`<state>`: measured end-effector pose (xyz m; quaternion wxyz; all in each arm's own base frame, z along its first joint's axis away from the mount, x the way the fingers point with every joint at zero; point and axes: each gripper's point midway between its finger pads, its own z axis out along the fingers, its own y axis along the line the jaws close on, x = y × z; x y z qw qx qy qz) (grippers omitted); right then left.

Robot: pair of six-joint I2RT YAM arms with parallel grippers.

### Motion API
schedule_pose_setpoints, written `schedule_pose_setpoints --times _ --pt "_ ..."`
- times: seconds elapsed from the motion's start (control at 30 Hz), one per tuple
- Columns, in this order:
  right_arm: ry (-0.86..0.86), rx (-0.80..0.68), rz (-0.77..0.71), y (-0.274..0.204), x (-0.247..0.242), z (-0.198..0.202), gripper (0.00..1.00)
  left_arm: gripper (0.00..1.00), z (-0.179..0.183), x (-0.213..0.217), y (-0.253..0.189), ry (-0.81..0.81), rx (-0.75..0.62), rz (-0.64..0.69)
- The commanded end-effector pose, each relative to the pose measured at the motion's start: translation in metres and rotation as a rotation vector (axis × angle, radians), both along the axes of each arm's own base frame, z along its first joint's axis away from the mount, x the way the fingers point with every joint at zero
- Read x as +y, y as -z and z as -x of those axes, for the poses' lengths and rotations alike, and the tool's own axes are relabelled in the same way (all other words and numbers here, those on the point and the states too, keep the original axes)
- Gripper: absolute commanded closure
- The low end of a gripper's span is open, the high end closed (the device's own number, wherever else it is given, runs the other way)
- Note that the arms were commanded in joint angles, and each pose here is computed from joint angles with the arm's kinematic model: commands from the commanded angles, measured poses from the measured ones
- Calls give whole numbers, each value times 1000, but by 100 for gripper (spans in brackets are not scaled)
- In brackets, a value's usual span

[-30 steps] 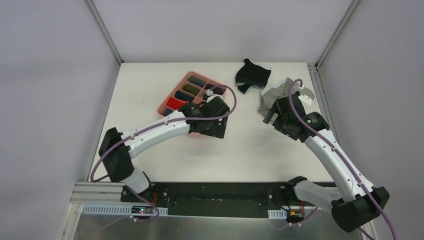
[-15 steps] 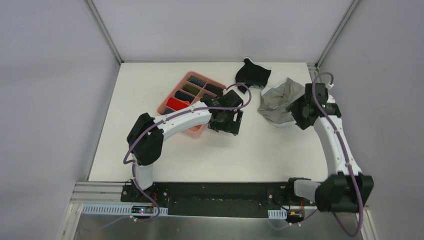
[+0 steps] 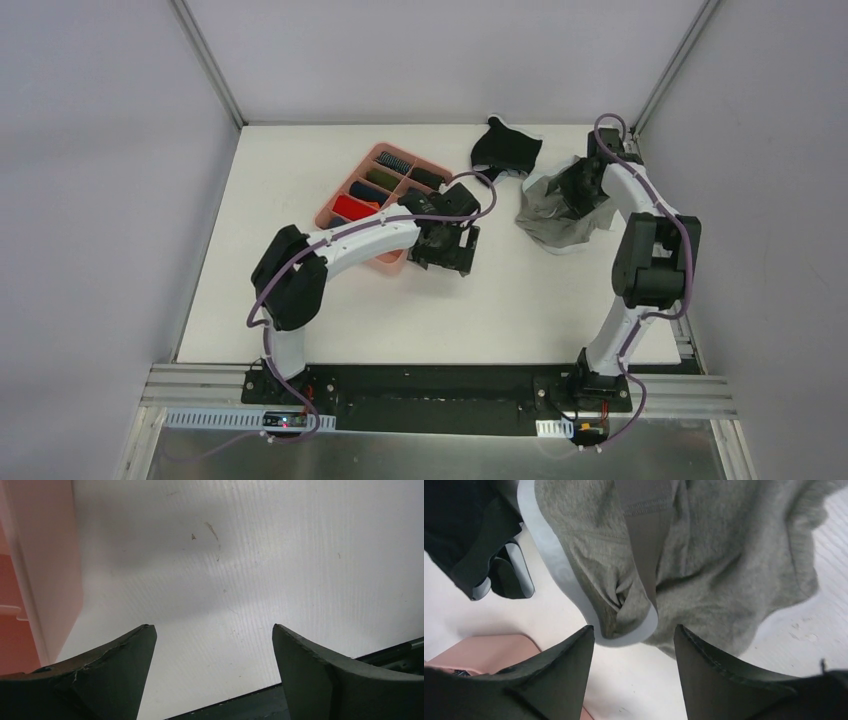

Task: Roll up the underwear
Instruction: Move the underwear to the center of the board.

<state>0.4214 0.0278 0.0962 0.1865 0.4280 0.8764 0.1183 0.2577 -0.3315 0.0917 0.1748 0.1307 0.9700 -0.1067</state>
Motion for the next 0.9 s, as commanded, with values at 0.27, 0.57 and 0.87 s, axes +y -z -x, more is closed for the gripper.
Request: schedule_pose_setpoints --times 0.27,0.57,0.87 --pt "-50 64 -46 29 30 -17 88 15 -50 26 4 -100 49 41" --pt "-215 26 -74 9 82 46 100 14 -121 57 20 -199 30 8" --pt "-459 7 -117 -13 179 153 91 13 -173 116 10 -338 39 54"
